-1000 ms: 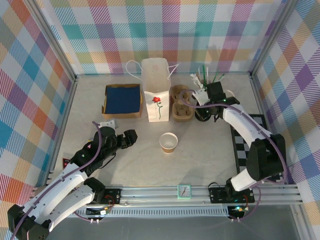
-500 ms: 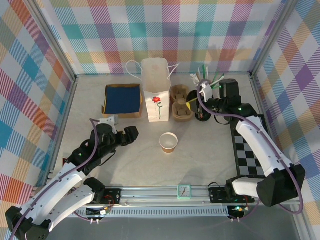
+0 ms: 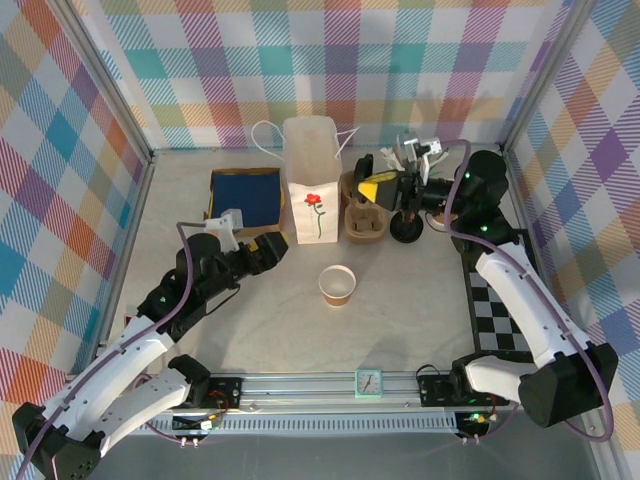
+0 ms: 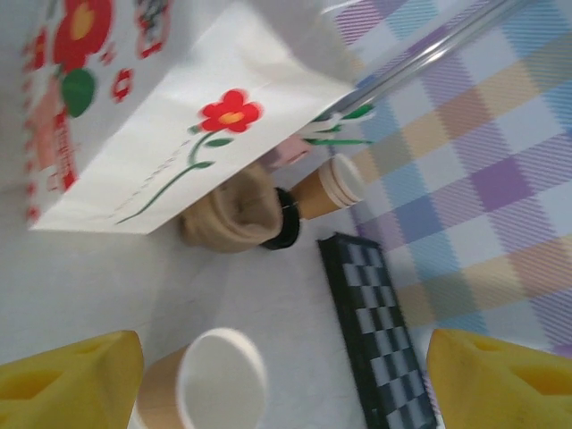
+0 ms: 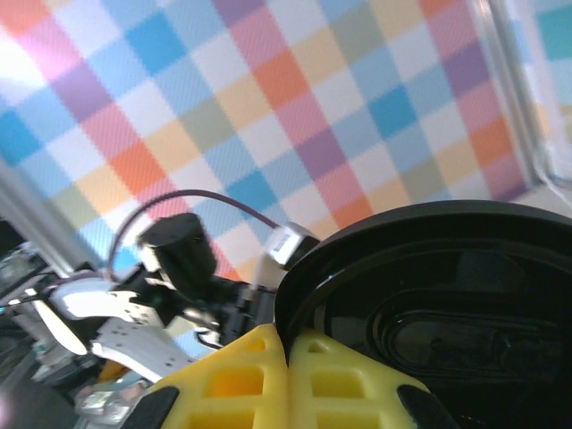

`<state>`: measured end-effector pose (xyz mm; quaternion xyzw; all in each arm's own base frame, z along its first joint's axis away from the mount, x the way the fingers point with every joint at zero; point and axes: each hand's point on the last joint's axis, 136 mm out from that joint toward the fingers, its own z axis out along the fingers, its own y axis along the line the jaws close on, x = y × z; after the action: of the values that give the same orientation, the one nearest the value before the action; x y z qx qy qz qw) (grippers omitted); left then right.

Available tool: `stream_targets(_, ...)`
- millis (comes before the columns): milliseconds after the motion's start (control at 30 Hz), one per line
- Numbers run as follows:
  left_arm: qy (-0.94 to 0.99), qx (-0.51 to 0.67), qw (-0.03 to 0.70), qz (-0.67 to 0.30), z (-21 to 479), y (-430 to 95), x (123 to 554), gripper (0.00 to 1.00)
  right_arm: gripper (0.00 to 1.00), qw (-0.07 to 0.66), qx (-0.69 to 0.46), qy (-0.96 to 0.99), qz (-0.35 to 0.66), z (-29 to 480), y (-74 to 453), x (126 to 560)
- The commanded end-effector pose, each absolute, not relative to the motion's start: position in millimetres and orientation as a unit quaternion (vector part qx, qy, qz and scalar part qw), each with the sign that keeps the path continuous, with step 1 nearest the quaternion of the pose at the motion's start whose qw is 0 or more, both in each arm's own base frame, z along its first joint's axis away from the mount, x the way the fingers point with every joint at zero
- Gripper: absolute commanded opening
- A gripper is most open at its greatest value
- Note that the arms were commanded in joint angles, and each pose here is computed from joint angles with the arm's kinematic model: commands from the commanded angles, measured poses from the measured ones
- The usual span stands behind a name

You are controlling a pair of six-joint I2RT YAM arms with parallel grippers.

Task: Pack the takeout coffee

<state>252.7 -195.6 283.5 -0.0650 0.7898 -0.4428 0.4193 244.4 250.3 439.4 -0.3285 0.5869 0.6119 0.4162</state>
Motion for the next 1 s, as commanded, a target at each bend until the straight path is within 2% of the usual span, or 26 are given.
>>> stream_targets(0,0.73,-0.049,0.431,-0.528,340,-213,251,0.82,0.0,0.424,-0.383,0.502,0.649,487,256,212)
stream_targets(133,0.676,-0.048,0.415,-0.607,376,-231,254,0.8,0.0,0.433,-0.405,0.457,0.663,514,264,198)
stream_targets(233,0.639,-0.043,0.4,-0.655,398,-243,257,0.74,0.0,0.435,-0.414,0.43,0.674,529,269,191)
stream_targets(500,0.586,-0.032,0.41,-0.699,441,-249,251,0.71,0.0,0.437,-0.403,0.388,0.704,545,274,192)
stream_targets(967,0.51,-0.022,0.381,-0.771,469,-263,250,0.64,0.0,0.427,-0.41,0.367,0.717,544,287,192)
